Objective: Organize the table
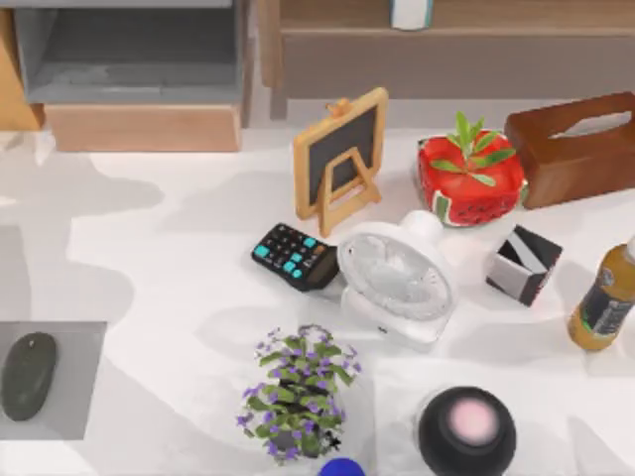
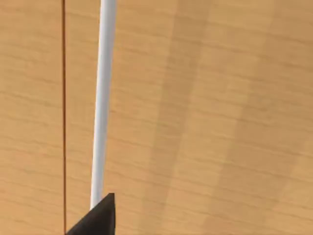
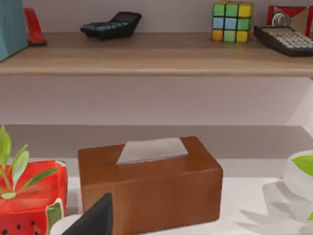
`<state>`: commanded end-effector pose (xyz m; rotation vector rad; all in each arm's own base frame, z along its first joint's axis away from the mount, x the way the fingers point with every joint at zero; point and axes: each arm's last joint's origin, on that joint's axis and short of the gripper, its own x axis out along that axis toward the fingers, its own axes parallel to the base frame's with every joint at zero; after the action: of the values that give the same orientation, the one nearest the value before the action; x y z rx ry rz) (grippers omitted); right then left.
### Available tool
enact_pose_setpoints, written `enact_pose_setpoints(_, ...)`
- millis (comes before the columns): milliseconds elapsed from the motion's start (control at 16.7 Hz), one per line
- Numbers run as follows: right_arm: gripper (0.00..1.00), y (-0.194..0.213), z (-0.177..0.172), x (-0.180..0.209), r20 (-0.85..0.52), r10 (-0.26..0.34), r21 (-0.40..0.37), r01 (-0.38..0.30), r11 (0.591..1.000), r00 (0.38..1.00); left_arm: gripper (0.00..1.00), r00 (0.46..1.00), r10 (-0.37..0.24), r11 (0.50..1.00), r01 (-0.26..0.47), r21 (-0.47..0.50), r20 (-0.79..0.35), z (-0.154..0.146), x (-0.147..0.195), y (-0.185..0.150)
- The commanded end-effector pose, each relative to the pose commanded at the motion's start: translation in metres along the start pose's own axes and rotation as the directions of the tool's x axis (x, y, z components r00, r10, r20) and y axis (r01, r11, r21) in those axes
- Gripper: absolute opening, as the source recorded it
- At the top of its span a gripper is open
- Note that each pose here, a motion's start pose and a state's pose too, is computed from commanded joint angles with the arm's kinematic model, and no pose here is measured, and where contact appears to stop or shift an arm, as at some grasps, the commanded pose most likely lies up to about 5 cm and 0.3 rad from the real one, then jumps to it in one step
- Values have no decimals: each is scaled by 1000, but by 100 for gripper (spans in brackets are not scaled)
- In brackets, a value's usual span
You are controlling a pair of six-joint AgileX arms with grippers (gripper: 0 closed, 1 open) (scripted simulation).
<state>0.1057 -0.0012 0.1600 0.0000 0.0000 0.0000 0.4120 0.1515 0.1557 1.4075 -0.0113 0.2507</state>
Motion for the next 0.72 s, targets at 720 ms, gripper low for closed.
enact_pose_setpoints(720,100,0,0,0,0,0,0,0,1000,1000,100,755,546,572,-653,-497,-363,111,24,153)
